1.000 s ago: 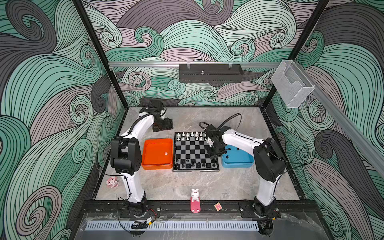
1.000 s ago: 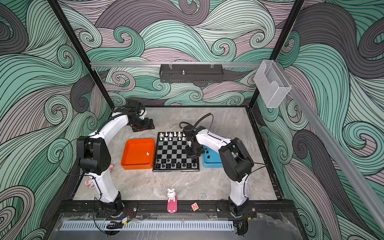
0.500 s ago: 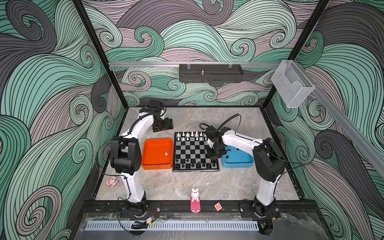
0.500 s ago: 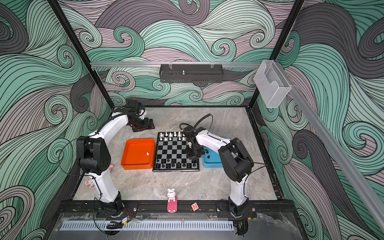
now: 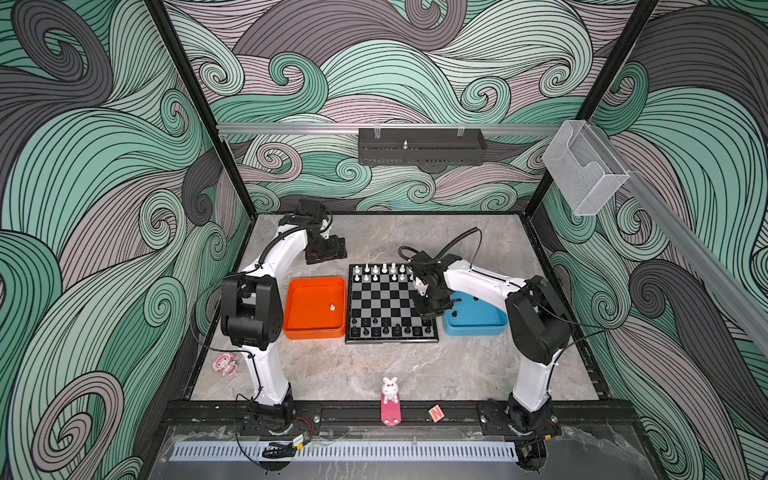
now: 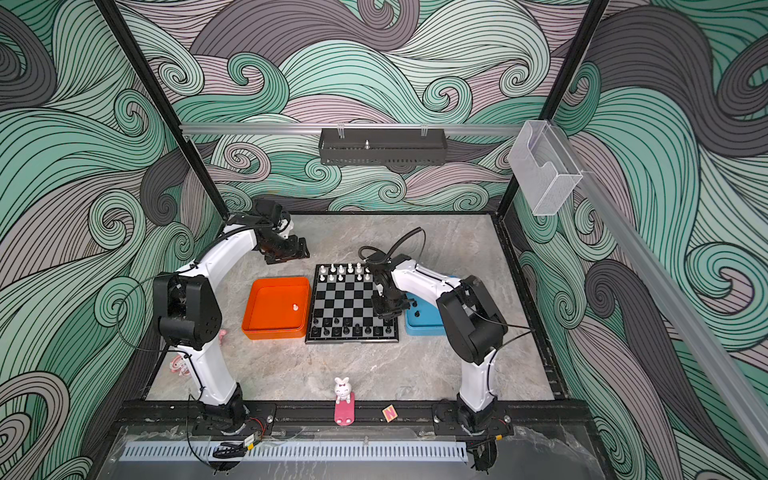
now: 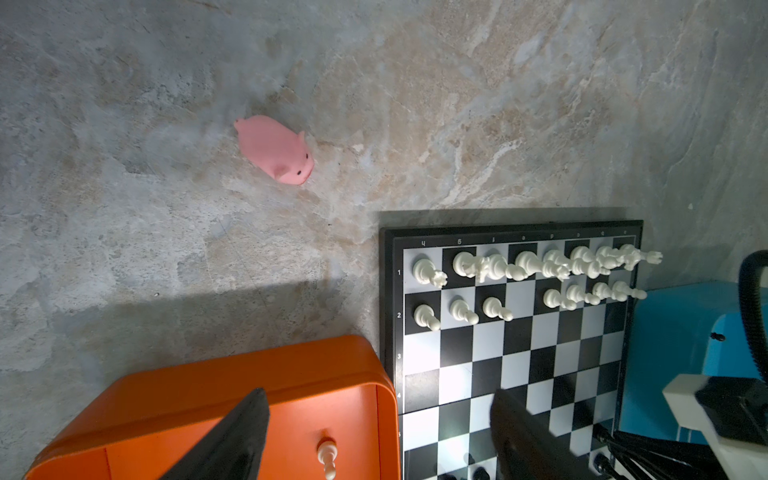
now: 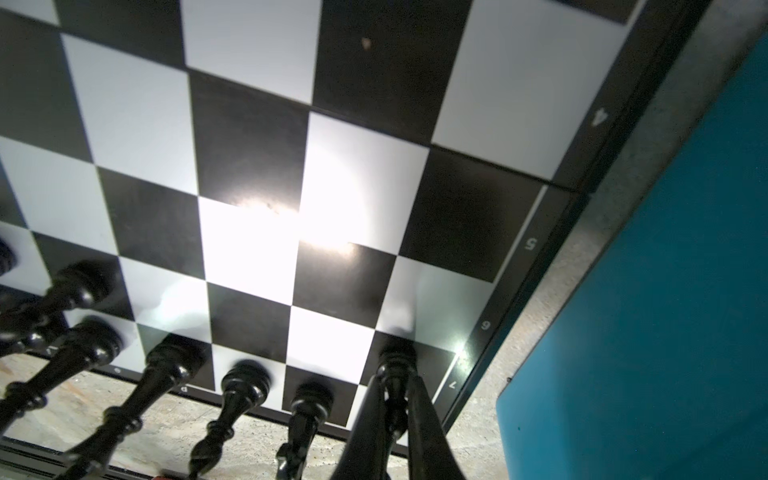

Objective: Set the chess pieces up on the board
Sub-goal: 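Carry the black pawn to the nearer rank while the left moves over the orange tray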

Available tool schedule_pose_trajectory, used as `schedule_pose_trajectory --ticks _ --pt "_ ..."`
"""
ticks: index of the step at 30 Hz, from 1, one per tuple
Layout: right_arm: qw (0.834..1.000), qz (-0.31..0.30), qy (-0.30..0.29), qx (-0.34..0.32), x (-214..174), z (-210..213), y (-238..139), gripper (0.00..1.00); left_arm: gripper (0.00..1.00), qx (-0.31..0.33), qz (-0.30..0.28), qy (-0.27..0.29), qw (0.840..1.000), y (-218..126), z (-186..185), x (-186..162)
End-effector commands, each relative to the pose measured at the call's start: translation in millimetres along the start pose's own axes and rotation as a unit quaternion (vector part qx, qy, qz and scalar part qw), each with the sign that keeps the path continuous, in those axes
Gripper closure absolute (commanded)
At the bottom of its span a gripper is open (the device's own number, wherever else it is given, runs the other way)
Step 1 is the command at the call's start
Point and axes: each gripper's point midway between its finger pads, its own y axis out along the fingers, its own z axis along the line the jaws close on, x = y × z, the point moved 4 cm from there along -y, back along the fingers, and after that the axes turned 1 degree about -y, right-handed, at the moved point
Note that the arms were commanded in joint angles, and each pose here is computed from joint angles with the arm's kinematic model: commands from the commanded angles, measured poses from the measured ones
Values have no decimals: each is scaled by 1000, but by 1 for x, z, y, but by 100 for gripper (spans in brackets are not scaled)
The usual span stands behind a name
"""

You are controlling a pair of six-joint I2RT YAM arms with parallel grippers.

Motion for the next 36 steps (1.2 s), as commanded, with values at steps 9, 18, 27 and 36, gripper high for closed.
schedule_pose_trajectory --ticks 9,18,27,36 --pt "1000 9 7 -24 -8 -7 1 87 14 -3 13 -9 1000 1 2 -4" --pt "1000 9 8 -24 -10 -7 0 88 14 -3 12 -10 1000 1 2 -4" --pt "1000 3 10 -27 -10 -9 -3 88 14 -3 13 -11 1000 2 2 -5" --pt "1000 8 11 -20 -11 -7 -1 88 14 -3 14 -10 1000 2 2 -5"
